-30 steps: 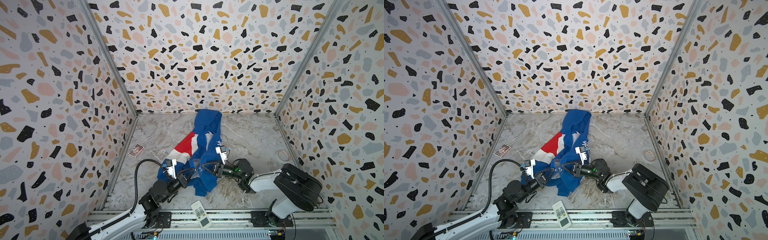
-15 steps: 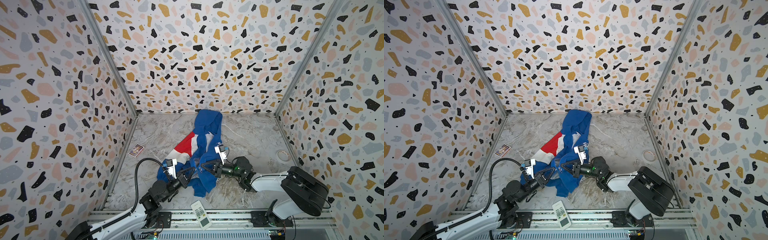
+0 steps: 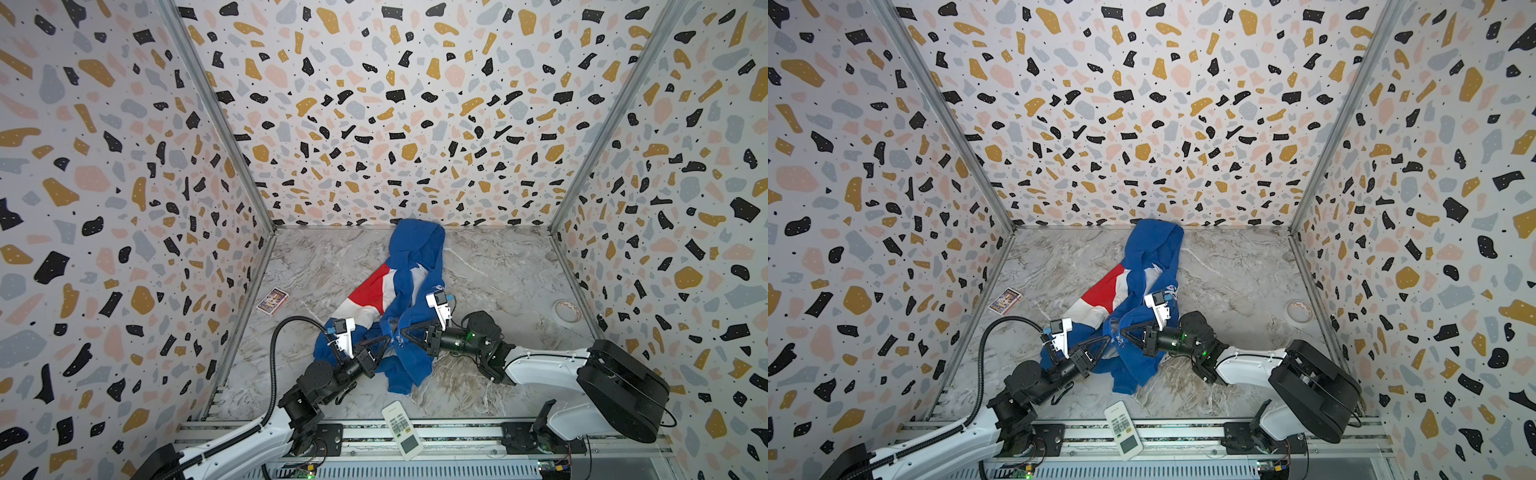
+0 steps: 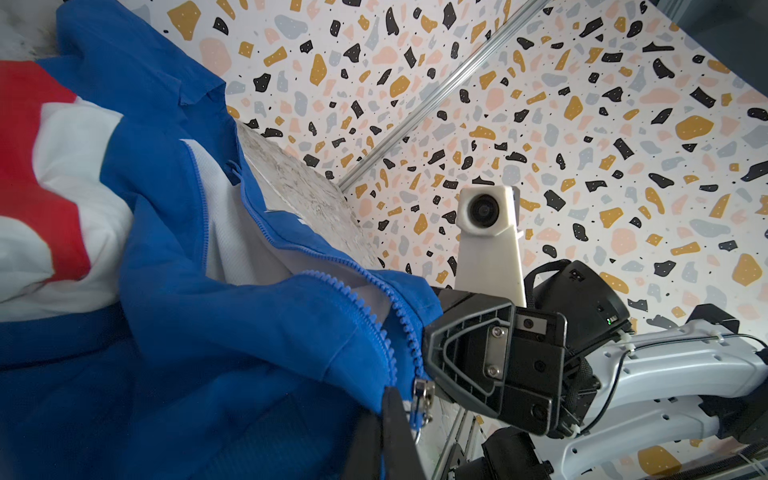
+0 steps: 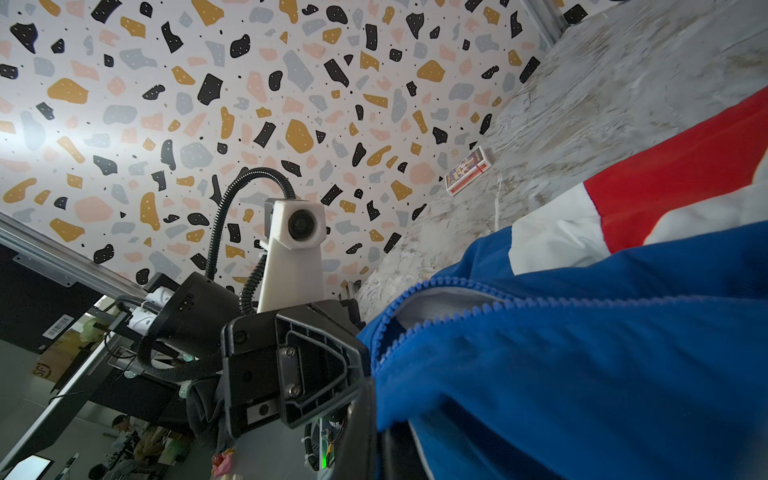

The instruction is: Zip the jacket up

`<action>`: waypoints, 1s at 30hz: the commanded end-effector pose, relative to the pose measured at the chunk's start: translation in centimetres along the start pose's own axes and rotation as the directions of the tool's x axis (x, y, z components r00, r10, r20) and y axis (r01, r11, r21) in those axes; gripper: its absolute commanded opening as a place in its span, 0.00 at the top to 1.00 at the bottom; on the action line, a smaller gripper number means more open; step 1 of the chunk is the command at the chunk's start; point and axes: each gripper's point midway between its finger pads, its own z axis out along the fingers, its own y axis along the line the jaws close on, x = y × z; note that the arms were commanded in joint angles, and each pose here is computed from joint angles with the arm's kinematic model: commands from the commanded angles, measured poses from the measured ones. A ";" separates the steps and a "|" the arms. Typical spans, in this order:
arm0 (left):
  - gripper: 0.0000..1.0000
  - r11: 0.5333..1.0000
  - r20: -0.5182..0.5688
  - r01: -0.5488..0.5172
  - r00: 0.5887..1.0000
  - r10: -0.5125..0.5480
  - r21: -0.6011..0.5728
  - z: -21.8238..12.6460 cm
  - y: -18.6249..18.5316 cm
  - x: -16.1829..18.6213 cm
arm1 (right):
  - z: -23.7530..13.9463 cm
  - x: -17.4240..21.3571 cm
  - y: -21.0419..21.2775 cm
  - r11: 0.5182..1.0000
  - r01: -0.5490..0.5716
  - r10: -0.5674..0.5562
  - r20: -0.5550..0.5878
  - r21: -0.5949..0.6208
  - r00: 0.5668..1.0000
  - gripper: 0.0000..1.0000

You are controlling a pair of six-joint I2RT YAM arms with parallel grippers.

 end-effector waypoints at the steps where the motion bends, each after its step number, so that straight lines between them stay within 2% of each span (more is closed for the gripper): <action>1: 1.00 0.997 0.037 -0.028 0.999 0.025 0.074 0.0 -2.1 -1.2 | 0.5 -1.3 1.1 0.999 0.030 -0.030 0.024 -0.013 0.999 1.00; 18: 1.00 0.997 0.058 -0.030 0.998 0.026 0.073 -0.2 -2.1 -1.6 | 0.3 -0.7 -1.1 0.994 0.006 -0.008 0.015 0.112 1.000 1.00; 30: 1.00 0.998 0.055 -0.018 0.998 0.015 0.055 0.1 -1.5 -1.3 | 0.4 -1.1 0.2 0.998 -0.064 0.064 0.070 0.002 0.996 1.00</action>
